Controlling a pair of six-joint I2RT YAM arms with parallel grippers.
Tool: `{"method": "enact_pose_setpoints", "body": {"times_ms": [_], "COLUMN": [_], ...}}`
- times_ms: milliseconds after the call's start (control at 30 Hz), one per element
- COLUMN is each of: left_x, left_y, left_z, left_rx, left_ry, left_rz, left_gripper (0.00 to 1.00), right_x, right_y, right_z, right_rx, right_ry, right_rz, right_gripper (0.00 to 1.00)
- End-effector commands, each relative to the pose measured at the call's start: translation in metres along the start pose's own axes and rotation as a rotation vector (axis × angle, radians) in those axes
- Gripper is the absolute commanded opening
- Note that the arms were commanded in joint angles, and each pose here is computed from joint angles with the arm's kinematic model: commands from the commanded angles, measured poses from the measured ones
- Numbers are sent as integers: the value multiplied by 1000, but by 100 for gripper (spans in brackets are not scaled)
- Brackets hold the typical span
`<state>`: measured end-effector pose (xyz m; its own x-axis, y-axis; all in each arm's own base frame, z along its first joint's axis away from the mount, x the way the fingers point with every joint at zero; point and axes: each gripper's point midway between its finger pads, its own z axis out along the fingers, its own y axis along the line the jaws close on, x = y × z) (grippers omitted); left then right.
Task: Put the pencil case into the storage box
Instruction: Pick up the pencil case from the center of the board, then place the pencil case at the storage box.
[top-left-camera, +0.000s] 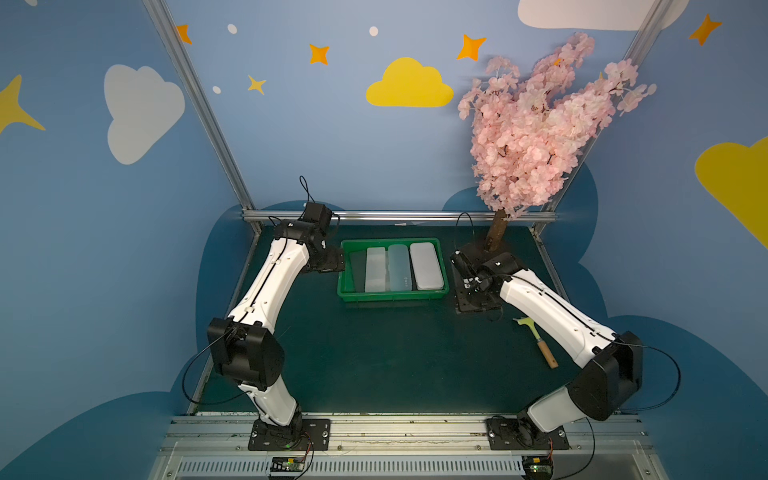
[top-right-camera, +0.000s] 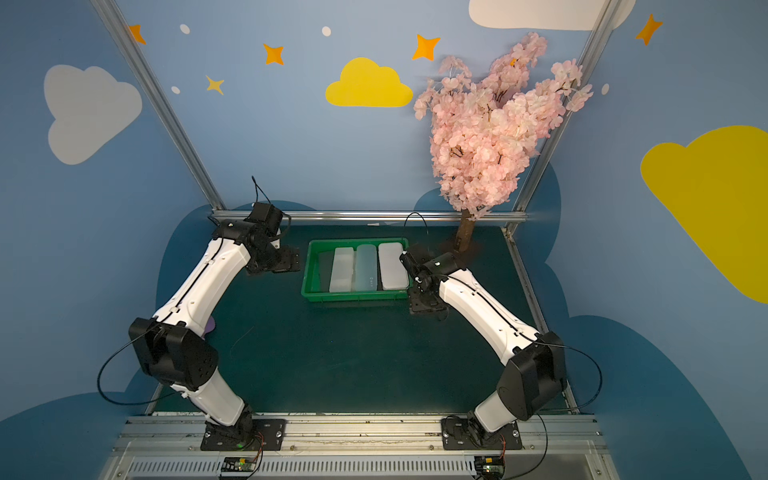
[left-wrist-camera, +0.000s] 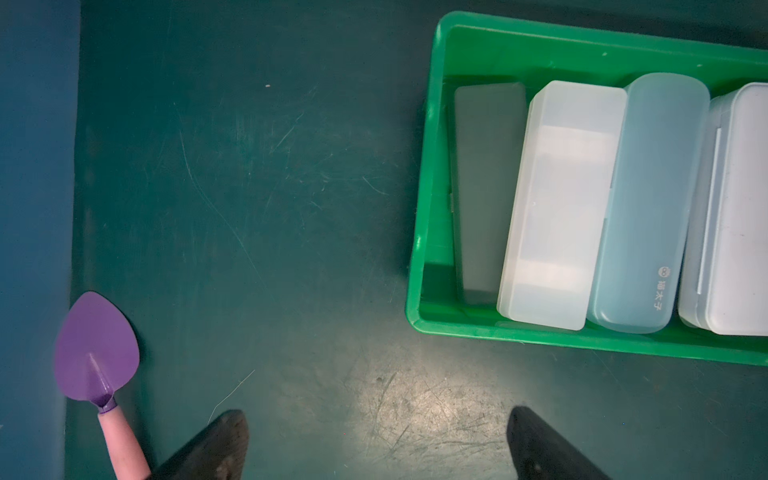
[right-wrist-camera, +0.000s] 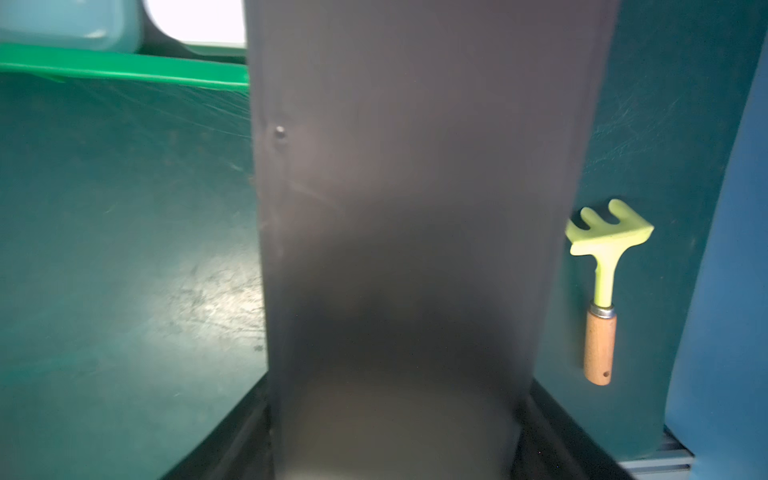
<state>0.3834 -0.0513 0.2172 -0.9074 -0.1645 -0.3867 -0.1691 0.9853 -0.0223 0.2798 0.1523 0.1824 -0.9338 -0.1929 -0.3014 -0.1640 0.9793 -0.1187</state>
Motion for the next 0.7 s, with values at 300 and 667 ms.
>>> {"method": "enact_pose_setpoints", "body": {"times_ms": [300,667], "left_x": [13,55], "left_y": [52,78], "left_z": [-34,-40], "left_rx": [-11,-38], "left_ry": [-78,-75], "left_rz": [-147,-230], "left_gripper": [100,100], "right_x": [-68,-132], "right_y": [125,249], "right_z": [-44,7], "right_rx": [-238,-354], "right_ry": [-222,-261], "right_rz": [-105,-44], "right_gripper": [51,52]}}
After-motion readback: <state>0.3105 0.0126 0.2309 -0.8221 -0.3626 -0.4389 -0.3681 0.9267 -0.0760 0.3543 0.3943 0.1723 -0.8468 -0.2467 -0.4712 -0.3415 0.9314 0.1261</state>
